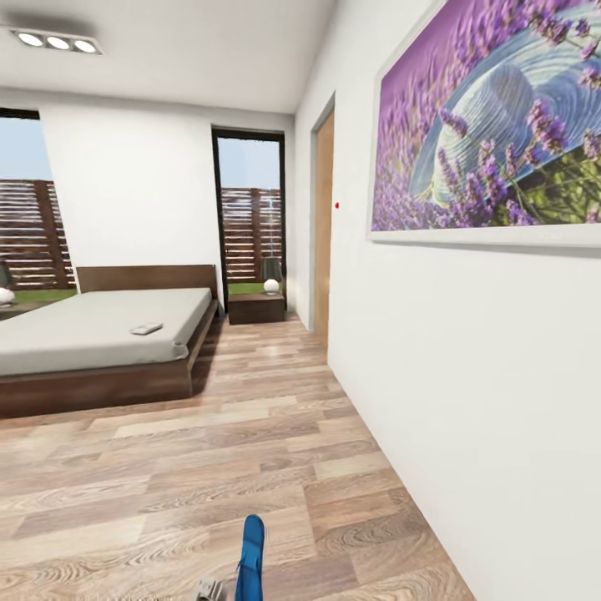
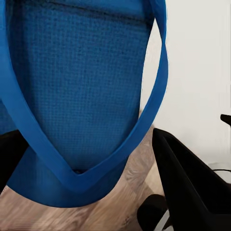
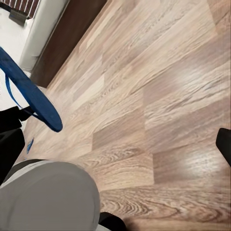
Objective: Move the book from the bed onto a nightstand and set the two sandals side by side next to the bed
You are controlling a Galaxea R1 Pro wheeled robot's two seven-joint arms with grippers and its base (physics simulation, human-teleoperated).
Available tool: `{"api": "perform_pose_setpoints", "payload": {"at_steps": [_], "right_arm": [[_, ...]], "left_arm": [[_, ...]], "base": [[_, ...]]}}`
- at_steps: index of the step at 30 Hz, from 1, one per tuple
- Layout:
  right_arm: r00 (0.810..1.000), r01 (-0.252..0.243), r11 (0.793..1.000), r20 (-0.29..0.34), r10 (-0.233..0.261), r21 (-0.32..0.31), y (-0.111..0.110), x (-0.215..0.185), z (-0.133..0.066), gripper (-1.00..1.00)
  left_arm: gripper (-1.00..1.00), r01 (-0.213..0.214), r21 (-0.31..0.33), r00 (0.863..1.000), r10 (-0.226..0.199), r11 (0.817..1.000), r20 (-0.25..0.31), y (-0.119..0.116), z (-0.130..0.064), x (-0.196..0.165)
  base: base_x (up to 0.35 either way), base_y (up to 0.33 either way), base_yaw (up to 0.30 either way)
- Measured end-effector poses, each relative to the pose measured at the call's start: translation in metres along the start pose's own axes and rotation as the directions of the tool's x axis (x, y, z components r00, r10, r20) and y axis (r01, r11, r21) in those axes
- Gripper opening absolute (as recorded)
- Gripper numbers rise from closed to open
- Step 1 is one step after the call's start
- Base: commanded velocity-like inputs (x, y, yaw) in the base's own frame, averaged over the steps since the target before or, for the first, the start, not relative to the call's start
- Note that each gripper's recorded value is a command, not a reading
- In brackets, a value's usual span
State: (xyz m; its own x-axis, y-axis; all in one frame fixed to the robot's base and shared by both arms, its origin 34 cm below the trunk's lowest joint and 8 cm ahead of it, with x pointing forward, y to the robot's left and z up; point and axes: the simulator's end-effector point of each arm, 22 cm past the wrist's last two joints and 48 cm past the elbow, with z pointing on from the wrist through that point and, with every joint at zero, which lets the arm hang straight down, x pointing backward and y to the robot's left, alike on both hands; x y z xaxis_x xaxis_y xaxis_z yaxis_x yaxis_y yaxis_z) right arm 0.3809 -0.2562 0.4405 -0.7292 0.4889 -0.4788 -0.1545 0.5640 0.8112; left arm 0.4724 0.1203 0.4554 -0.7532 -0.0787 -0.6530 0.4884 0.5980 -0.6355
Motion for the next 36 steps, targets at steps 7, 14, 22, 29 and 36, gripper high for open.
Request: {"api": "perform_pose_setpoints", "payload": {"at_steps": [7,14,22,29,36], "right_arm": [[1.000,0.003,1.000,-0.001,-0.003,0.003,-0.0014,-0.0012,-0.0018,1.00],[1.000,0.004,1.000,-0.001,-0.004,0.001,-0.0006,-0.0011,-0.0012,1.00],[1.000,0.003,1.000,-0.001,-0.003,0.000,-0.0003,-0.0007,-0.0007,1.00],[1.000,0.003,1.000,-0.001,-0.003,0.001,-0.0008,-0.0009,-0.0014,1.00],[1.000,0.003,1.000,-0.001,-0.003,0.001,-0.0007,-0.0010,-0.0014,1.00]], "left_arm": [[-1.00,0.000,0.001,1.000,0.000,1.000,0.002,0.0002,-0.0009,-0.0004],[-1.00,-0.001,0.002,1.000,0.001,1.000,0.000,0.0003,-0.0013,0.0003],[-1.00,-0.001,-0.001,1.000,0.001,1.000,-0.001,0.0001,0.0000,0.0006],[-1.00,-0.001,-0.016,1.000,0.001,1.000,-0.001,0.0037,-0.0003,0.0005],[-1.00,-0.005,-0.024,1.000,0.005,1.000,0.000,0.0053,-0.0002,0.0001]], "base": [[0.000,0.000,0.292],[0.000,0.000,0.292],[0.000,0.000,0.292],[0.000,0.000,0.154],[0.000,0.000,0.099]]}}
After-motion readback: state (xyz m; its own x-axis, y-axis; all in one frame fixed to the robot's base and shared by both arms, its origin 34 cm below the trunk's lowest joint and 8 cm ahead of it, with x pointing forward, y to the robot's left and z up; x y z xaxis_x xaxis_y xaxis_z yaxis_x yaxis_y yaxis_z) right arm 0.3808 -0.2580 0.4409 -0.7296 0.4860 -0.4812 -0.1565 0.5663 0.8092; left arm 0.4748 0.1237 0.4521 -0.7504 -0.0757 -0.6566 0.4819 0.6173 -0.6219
